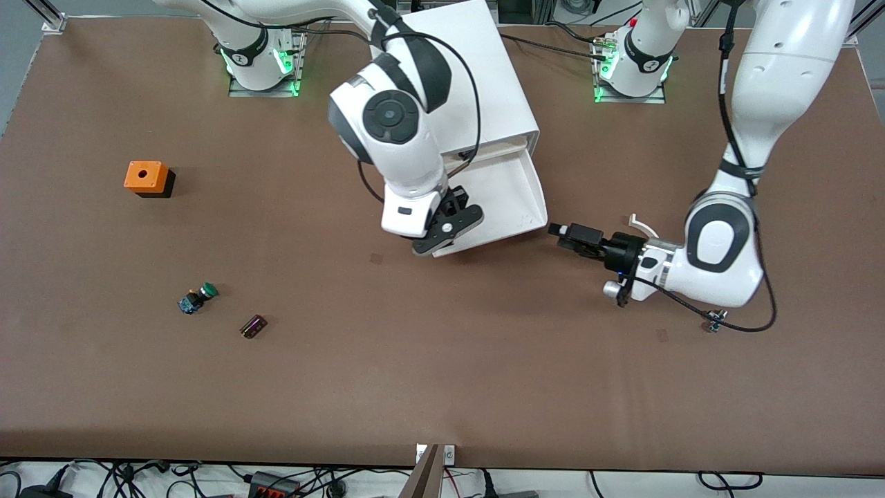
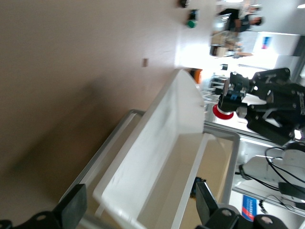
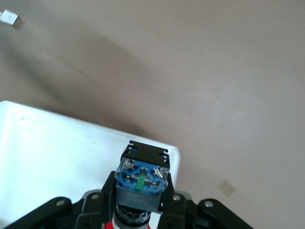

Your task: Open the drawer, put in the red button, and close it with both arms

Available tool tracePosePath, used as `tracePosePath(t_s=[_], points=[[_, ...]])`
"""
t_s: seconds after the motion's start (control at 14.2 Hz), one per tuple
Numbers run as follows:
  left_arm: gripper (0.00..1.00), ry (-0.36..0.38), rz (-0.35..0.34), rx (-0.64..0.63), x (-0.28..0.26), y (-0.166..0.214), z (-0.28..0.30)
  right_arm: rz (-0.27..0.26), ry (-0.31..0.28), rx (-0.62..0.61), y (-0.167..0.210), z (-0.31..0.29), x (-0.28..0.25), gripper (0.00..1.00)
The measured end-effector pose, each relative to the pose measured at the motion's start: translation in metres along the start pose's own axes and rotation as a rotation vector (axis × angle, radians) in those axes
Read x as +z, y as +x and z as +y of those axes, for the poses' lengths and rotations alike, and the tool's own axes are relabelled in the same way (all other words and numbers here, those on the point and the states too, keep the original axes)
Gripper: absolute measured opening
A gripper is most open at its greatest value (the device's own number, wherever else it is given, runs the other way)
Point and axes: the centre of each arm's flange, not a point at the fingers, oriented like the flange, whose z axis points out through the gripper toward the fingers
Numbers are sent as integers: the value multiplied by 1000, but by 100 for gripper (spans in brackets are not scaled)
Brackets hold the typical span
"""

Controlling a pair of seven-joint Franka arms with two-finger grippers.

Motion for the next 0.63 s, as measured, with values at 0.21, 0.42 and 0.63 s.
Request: tracePosePath(t_s=[0.21,0.42,0.63], points=[[100,208,-40,-116,-35,-4,15,-11,-1,-20,-3,-20,18,40],[100,480,-70,-210,-53,-6,24,-28,-3,10,-9,-40,34,40],[100,686,-79,-244,-72,-10,18,-50,-7,18,-18,-65,55,40]])
